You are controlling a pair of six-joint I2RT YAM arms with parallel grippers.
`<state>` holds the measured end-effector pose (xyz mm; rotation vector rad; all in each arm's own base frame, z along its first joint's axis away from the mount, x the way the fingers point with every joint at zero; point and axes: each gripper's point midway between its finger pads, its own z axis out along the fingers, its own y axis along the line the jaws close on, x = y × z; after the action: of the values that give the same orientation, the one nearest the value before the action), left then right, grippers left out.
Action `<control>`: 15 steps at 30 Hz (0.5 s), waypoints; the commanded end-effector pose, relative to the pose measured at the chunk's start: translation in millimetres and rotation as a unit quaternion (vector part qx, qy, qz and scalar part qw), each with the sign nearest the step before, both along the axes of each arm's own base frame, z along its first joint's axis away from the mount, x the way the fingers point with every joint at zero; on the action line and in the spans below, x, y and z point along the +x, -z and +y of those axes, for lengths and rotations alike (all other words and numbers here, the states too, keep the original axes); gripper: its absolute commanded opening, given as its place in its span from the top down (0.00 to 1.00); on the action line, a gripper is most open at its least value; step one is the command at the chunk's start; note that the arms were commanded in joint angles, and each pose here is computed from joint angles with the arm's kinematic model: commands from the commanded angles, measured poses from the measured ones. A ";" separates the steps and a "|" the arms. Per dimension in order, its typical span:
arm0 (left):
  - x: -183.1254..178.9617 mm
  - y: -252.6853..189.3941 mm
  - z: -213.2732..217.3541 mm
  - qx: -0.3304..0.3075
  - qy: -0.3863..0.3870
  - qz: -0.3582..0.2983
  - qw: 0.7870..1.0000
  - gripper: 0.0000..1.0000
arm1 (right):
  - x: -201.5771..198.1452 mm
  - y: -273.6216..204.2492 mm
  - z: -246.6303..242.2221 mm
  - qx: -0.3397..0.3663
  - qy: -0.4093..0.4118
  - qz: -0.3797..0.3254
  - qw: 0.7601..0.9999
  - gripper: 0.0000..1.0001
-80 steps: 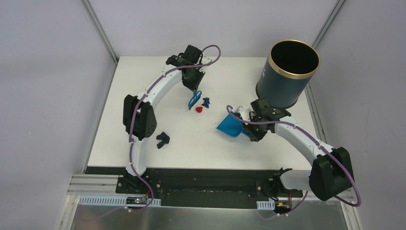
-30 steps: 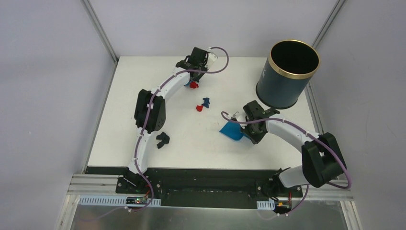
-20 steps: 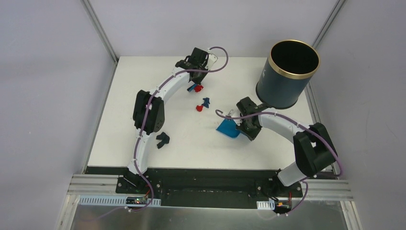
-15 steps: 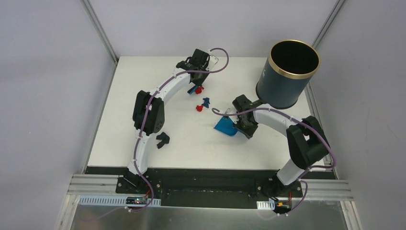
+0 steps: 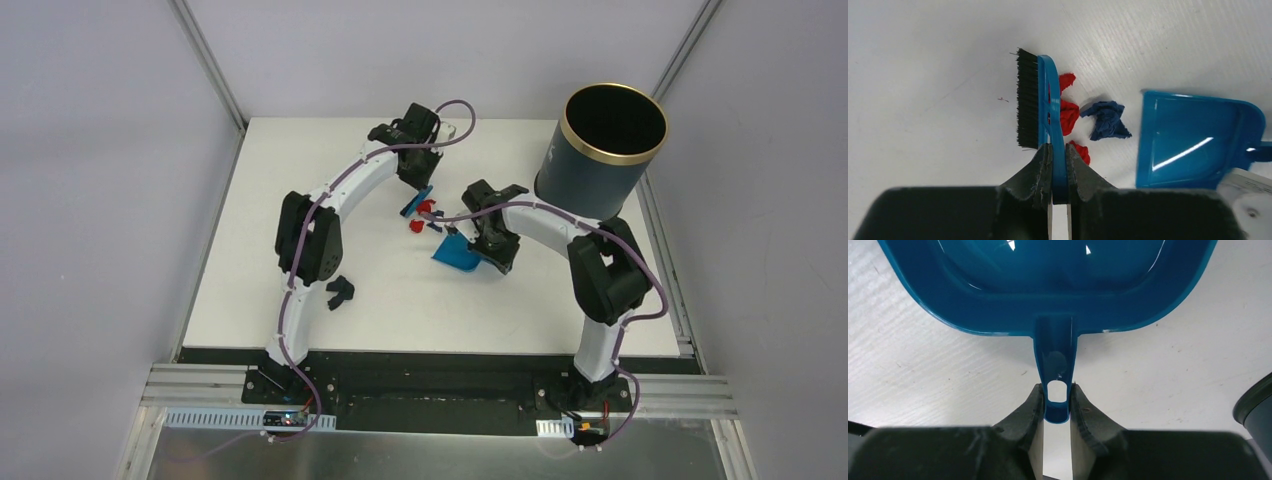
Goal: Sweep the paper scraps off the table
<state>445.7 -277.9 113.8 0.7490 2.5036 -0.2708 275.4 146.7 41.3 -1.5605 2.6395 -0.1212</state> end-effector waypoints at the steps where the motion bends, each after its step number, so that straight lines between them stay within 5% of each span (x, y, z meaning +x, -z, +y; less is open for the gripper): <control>1: -52.3 5.9 -3.9 -0.031 -0.022 0.102 0.994 1.00 | -0.9 -7.1 -2.1 -0.045 -0.012 0.018 0.999 1.00; 15: -90.9 -10.1 -47.7 -0.173 -0.035 0.207 0.962 1.00 | 4.0 -10.6 10.5 -0.062 -0.018 0.012 0.998 1.00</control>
<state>393.3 -306.0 121.2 0.5710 2.6341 -0.6537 277.6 155.3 39.4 -1.6671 2.6816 -0.2367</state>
